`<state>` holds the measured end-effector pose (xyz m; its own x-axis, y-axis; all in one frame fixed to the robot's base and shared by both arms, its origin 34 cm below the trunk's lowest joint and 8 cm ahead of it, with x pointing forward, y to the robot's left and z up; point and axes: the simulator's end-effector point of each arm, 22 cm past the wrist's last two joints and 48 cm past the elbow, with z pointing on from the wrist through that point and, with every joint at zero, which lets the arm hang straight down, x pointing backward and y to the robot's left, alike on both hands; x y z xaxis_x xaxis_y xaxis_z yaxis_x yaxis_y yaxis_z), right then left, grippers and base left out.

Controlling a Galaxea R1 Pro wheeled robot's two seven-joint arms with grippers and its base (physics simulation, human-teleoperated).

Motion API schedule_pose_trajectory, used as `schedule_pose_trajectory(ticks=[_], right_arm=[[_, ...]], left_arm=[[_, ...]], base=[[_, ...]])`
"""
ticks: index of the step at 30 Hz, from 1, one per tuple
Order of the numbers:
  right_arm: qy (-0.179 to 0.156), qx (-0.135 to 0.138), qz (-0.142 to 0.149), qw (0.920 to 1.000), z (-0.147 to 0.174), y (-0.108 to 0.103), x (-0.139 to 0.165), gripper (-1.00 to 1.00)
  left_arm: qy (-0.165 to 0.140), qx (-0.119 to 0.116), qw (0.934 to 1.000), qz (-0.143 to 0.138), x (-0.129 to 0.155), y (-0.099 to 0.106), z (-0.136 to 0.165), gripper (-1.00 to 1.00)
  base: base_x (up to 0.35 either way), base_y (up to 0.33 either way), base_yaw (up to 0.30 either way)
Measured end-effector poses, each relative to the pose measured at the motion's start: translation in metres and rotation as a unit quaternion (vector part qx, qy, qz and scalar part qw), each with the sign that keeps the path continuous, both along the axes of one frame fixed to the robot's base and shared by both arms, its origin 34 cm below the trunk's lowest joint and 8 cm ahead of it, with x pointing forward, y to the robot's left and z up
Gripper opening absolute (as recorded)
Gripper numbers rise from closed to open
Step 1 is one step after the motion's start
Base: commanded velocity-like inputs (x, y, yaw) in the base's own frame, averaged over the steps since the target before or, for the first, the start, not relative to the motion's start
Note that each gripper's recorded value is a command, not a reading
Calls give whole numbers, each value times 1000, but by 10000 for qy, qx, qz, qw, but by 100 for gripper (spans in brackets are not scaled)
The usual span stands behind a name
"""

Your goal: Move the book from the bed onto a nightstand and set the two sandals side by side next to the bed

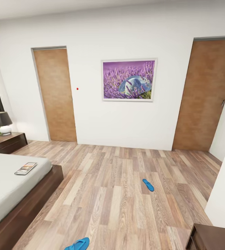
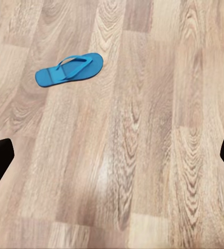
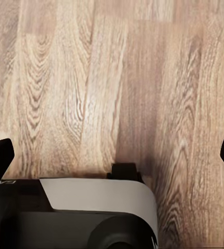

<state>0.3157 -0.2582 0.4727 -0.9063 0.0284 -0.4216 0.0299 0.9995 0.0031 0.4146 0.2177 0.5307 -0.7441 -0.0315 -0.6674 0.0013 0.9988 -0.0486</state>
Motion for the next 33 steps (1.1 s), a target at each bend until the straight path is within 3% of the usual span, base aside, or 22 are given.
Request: schedule_pose_trajectory(ticks=[25,33], right_arm=[[-61,2,4,10000,2,0,4,100],[-69,5,19,10000,2,2,5,100]], left_arm=[[-59,3,10000,8,3,0,3,100],[-69,6,10000,9,4,1,4,100]], base=[[0,0,-294],[8,-5,-75]])
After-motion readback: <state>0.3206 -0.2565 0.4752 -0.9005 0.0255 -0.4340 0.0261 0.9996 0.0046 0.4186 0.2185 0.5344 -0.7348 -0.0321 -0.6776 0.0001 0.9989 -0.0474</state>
